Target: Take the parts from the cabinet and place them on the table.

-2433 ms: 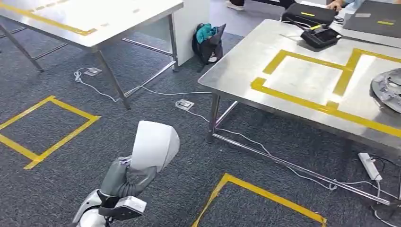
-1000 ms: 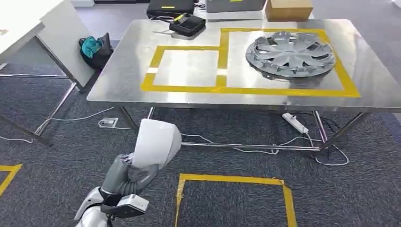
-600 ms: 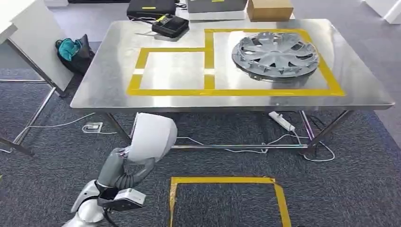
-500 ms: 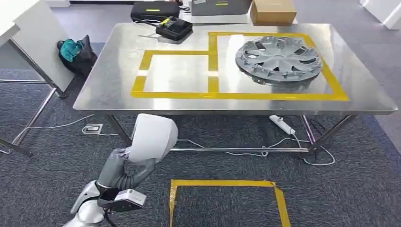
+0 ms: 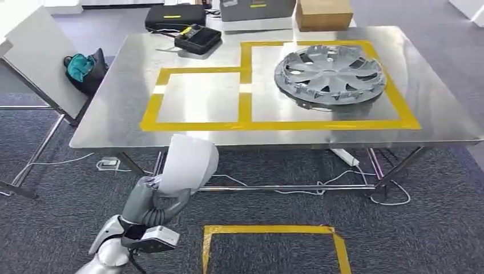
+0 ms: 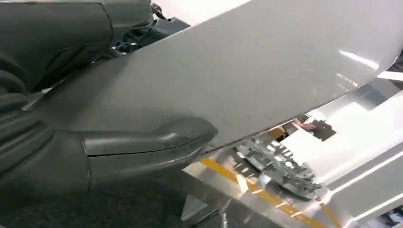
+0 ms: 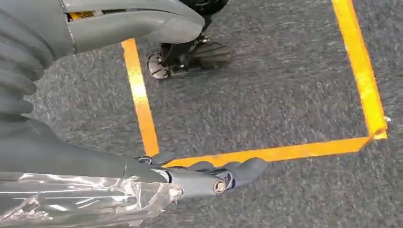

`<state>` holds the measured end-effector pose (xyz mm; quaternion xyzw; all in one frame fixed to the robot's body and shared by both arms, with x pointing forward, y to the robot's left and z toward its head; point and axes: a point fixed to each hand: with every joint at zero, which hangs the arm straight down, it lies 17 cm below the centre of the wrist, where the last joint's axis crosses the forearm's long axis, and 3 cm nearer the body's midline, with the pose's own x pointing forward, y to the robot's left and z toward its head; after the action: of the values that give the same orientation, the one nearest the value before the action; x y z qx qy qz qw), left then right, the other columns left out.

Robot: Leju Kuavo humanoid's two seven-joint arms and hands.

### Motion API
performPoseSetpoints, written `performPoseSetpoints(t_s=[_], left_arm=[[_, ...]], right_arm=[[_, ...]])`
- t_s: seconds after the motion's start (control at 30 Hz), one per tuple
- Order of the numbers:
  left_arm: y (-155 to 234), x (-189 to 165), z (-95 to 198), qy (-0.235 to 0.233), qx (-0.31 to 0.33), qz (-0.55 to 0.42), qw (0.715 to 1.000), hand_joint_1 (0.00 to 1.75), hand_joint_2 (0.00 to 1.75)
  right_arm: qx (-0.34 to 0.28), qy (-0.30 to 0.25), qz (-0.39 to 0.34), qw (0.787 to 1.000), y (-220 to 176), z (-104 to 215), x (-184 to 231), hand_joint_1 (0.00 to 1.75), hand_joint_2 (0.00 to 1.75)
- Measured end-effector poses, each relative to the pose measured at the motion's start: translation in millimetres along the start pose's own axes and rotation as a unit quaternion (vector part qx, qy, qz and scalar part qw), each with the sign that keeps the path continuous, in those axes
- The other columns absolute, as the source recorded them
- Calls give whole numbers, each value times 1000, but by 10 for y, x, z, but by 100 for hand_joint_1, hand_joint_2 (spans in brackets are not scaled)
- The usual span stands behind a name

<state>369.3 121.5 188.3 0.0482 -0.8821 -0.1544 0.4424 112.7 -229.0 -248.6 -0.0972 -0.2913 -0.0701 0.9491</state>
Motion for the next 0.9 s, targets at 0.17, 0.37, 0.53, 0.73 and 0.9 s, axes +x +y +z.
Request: performPoseSetpoints(t_s=[0.17,0.37,0.53,0.73,0.9], left_arm=[[-3,-13,4,2,1,2,1000,175,175],[15,-37,-1,11,11,5,1000,175,175],[27,-13,-29,12,26,6,1000,175,175],[74,-9,-71,8,39,-6,999,175,175],[120,-7,-154,6,50,-23,998,175,175]], right_arm=[[10,2,4,1000,35,21,-35,0,175],[7,7,8,1000,36,22,-54,0,175],[6,6,10,1000,36,7,-25,0,175],[9,13,17,1000,38,33,-93,0,175],[11,14,17,1000,45,33,-96,0,175]])
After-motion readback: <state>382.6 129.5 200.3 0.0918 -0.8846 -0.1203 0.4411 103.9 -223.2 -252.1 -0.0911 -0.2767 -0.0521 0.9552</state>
